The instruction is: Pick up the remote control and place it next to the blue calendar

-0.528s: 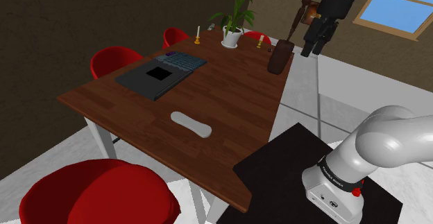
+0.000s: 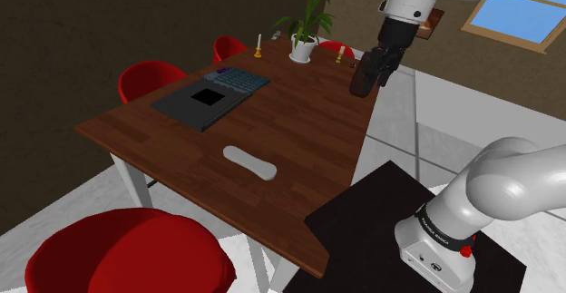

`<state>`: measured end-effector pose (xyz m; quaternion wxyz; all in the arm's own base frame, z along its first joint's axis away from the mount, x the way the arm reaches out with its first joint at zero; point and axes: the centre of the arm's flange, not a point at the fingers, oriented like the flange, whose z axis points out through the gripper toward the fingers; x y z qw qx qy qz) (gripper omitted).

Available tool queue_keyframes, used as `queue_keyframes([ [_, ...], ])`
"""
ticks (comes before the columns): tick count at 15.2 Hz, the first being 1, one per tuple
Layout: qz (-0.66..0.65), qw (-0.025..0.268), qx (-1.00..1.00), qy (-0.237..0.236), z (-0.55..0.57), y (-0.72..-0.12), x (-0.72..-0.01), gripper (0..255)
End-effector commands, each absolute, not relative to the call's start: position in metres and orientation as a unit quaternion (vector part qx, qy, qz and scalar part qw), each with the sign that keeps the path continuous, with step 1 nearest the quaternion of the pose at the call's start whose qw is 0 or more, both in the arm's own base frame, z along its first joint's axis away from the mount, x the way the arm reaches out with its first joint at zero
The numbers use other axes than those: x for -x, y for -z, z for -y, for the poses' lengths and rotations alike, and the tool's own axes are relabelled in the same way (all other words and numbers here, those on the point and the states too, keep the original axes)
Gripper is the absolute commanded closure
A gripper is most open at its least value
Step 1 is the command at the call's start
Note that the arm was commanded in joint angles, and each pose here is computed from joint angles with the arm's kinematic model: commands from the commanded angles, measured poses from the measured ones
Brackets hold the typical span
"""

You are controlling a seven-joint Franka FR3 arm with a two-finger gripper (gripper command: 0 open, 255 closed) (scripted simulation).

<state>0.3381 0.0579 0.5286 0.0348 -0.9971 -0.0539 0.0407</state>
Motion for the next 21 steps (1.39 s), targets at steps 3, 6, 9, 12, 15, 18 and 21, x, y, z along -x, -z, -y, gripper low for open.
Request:
queue_keyframes([
  [3,0.073,0.030,0.996,-0.035,-0.082,-0.489,-0.361,0],
  [6,0.086,0.026,0.995,-0.032,-0.100,-0.459,-0.379,0],
  [9,0.100,0.022,0.994,-0.029,-0.119,-0.429,-0.397,0],
  [12,0.114,0.018,0.993,-0.026,-0.137,-0.399,-0.415,0],
  [15,0.128,0.014,0.991,-0.023,-0.157,-0.369,-0.432,0],
  [18,0.142,0.010,0.990,-0.020,-0.176,-0.339,-0.449,0],
  [21,0.155,0.006,0.988,-0.016,-0.196,-0.309,-0.466,0],
])
